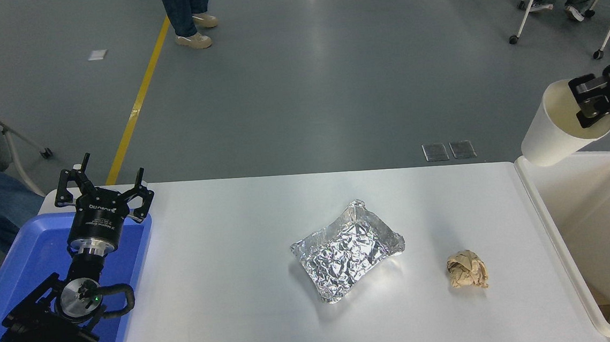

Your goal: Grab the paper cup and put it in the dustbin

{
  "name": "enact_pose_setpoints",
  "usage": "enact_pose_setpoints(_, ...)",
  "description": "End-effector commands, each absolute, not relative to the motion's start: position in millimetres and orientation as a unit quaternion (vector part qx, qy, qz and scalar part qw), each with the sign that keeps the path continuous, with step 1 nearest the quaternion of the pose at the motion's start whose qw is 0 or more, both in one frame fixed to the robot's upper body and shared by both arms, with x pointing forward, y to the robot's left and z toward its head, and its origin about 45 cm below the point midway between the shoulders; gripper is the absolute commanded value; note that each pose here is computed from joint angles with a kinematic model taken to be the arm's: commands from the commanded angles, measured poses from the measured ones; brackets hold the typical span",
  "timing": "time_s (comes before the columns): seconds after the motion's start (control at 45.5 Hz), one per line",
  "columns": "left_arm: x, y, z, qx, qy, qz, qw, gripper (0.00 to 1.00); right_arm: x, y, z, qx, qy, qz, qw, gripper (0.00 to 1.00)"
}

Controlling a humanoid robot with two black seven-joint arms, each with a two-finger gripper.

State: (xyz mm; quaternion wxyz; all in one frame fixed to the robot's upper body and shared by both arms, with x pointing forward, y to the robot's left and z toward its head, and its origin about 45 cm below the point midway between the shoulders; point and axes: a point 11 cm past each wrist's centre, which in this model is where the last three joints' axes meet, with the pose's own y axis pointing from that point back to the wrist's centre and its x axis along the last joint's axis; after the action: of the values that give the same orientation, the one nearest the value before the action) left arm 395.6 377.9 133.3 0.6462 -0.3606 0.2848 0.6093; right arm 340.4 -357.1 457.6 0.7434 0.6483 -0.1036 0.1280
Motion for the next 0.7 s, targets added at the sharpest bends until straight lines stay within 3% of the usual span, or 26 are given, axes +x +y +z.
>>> enact_pose_setpoints(0.0,395.5,378.6,133.5,-0.361,0.284,0.61,0.646,1.0,337.5,-418.3,439.3,0.631,-0.121,0.104,0.759,0.0)
enact_pose_setpoints(0.22,395.5,378.7,133.6,-0.362,0.284,0.61,0.645,1.0,332.8,-510.3,404.4,0.588,-0.165,0.037,0.791,0.0)
enact_pose_setpoints(0.33,395.5,378.7,133.6,-0.362,0.284,0.61,0.645,1.0,331.0,-553.6,372.6,0.559,-0.198,0.039,0.804,0.0)
enact_pose_setpoints(0.484,395.0,378.9,133.0,-0.361,0.284,0.611,0.645,1.0,323.7,-599.3,315.1,0.528,-0.232,0.046,0.815,0.0)
enact_pose_setpoints(0.681,395.6,379.0,133.8,-0.362,0.284,0.61,0.645,1.0,305.7,-615.7,203.5,0.534,-0.277,0.039,0.798,0.0)
